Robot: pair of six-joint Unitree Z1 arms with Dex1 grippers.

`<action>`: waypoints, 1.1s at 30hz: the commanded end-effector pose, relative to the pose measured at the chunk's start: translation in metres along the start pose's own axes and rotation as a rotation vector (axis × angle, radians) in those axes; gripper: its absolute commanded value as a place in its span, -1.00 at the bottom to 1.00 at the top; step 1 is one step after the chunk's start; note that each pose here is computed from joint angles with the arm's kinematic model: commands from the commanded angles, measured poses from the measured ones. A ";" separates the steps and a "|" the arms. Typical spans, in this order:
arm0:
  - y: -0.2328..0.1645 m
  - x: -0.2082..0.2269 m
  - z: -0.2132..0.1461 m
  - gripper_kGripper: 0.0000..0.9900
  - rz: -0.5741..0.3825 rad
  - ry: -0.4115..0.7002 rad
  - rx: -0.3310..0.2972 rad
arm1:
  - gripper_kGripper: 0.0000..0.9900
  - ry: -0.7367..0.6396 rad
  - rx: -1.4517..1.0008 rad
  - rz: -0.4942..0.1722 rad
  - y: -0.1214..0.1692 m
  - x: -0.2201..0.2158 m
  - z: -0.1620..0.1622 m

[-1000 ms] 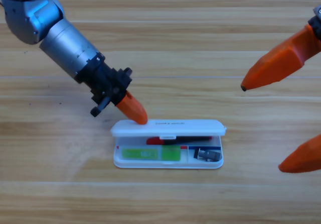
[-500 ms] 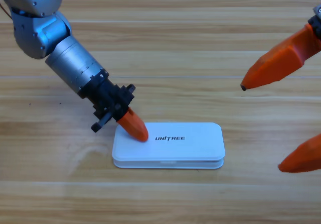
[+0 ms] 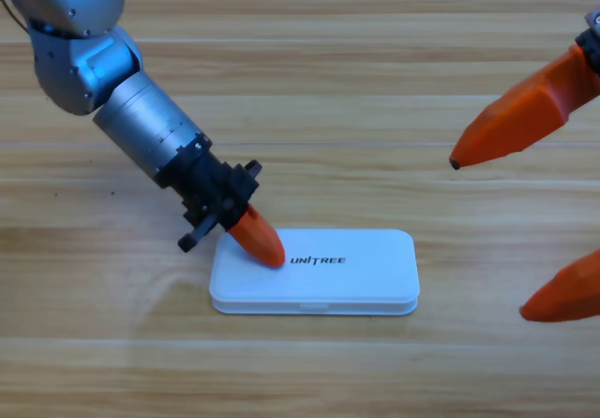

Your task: Clean up eraser and pencils

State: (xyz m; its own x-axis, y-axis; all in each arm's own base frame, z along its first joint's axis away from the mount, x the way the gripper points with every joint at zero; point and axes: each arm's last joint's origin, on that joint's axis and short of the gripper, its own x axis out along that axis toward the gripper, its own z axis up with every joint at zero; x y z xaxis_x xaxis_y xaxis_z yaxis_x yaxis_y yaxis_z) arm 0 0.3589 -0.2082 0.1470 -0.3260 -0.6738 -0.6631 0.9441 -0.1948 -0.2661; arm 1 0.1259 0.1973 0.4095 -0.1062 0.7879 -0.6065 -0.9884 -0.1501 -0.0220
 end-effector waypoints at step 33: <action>-0.294 -0.126 0.171 1.00 0.309 -0.053 0.273 | 0.83 0.008 0.045 0.006 -0.007 0.006 -0.010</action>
State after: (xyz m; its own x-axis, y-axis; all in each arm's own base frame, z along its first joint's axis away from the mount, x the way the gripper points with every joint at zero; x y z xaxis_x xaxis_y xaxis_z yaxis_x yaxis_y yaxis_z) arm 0 0.1587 -0.1784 0.4264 0.0837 -0.7395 -0.6679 0.9805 -0.0584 0.1876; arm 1 0.1260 0.1975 0.4097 -0.1050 0.7894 -0.6048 -0.9884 -0.1500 -0.0242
